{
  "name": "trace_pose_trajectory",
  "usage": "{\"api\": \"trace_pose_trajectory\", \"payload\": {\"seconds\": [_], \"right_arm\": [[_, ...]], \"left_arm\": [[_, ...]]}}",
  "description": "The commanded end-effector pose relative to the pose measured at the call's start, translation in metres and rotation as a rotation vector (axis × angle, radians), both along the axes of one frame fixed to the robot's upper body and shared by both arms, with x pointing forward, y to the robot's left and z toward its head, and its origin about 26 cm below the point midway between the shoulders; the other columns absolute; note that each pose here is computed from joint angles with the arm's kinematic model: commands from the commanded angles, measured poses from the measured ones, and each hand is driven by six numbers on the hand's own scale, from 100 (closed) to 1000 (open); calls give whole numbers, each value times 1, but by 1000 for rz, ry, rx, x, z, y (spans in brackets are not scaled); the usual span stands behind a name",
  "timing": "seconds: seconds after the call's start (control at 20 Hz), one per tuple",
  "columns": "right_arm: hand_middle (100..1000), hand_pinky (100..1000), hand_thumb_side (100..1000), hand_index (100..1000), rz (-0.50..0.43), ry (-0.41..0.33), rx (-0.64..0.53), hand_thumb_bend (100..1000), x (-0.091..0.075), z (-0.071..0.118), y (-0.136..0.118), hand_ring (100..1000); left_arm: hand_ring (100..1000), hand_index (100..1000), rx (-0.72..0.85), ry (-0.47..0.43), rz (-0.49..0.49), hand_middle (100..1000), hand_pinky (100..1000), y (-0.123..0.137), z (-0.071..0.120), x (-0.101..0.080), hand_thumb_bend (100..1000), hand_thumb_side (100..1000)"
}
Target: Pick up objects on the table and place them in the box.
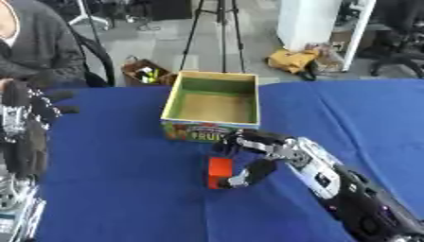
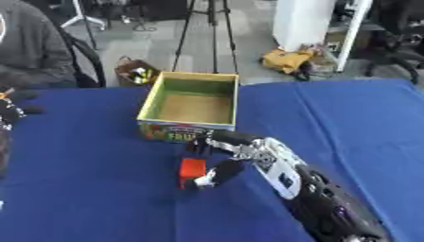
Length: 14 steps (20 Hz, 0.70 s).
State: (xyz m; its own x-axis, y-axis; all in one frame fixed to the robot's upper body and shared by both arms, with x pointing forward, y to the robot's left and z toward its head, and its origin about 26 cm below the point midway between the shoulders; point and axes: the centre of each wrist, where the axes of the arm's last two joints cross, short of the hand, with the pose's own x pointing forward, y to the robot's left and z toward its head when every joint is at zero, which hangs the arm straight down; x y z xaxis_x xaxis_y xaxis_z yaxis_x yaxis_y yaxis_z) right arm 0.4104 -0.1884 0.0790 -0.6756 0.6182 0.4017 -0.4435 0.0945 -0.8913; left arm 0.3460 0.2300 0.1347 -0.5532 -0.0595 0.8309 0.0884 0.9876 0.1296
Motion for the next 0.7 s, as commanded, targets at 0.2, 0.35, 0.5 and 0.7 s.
{"api": "trace_pose_trajectory", "payload": {"seconds": [0.2, 0.35, 0.5, 0.7], "right_arm": [[658, 656, 648, 836, 6, -19, -6, 505, 2, 2, -1, 707], [594, 647, 635, 781, 2, -24, -4, 468, 2, 1, -1, 676], [527, 631, 594, 711, -11, -40, 3, 384, 2, 1, -1, 638], [447, 606, 520, 615, -47, -69, 11, 216, 3, 2, -3, 595]], "left_arm": [[738, 864, 4, -23, -10, 774, 639, -1, 8, 1, 547, 966], [738, 864, 4, -22, -10, 774, 639, -1, 7, 1, 546, 966], [739, 864, 3, -22, -10, 774, 639, -2, 7, 1, 546, 967], [739, 864, 3, -20, -10, 774, 639, -2, 7, 1, 544, 967]]}}
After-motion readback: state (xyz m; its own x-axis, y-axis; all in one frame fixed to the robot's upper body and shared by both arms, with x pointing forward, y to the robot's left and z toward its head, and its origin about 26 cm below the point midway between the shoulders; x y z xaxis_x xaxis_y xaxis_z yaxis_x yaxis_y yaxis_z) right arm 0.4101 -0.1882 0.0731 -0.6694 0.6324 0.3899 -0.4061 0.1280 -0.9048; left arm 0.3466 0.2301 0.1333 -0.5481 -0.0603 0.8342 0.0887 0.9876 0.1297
